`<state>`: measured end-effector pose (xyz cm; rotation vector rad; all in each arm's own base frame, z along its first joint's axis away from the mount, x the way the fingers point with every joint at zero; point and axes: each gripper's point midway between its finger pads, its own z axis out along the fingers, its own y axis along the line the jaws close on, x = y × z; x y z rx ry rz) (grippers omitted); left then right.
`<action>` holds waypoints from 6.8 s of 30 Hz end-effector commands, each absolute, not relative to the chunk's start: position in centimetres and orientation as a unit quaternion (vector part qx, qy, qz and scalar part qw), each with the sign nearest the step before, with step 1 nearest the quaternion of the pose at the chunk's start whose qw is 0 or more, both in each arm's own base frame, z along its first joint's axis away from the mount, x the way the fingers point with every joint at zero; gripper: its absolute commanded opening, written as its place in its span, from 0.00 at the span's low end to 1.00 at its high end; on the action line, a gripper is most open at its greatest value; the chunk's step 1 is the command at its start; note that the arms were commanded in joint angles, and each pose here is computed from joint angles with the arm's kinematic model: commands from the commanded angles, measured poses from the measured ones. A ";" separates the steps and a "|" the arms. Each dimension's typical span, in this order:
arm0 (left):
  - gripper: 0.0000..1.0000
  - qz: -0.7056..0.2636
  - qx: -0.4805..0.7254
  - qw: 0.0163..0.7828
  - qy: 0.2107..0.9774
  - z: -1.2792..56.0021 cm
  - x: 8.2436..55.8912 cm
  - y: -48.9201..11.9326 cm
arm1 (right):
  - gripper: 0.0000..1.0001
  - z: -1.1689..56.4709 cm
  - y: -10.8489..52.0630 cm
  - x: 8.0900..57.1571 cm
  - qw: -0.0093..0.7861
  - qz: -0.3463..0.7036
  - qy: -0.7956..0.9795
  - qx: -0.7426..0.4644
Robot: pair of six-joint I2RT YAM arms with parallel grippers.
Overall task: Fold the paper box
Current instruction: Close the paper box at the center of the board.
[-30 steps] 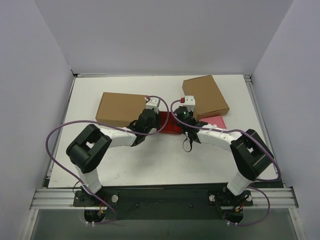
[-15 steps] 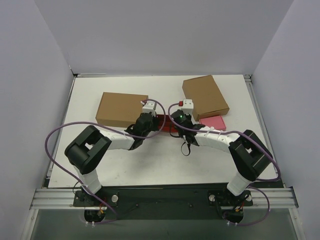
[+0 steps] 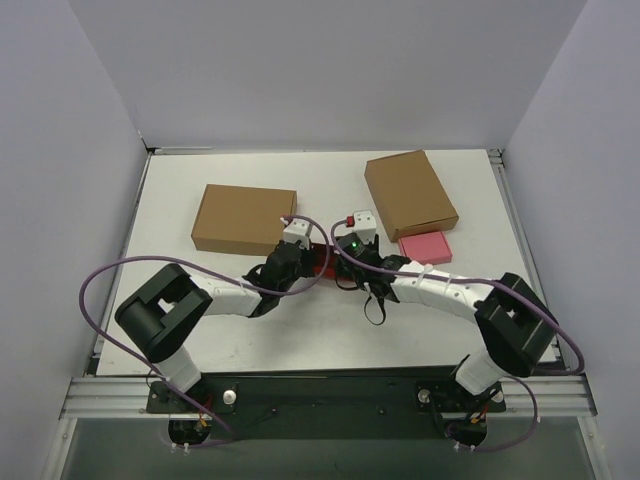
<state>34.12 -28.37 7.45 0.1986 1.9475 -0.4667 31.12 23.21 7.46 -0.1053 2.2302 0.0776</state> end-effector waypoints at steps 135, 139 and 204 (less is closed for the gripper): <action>0.39 -0.395 0.042 0.167 0.902 6.2 28.9 -32.3 | 0.42 2.6 17.2 29.3 0.167 0.126 0.967 0.145; 0.39 -0.345 0.045 0.176 0.921 5.8 28.8 -30.9 | 0.42 2.6 17.2 29.4 0.168 0.125 0.967 0.146; 0.33 -0.420 0.046 0.191 0.886 6.5 30.1 -36.4 | 0.34 2.9 17.3 29.5 0.170 0.139 0.960 0.172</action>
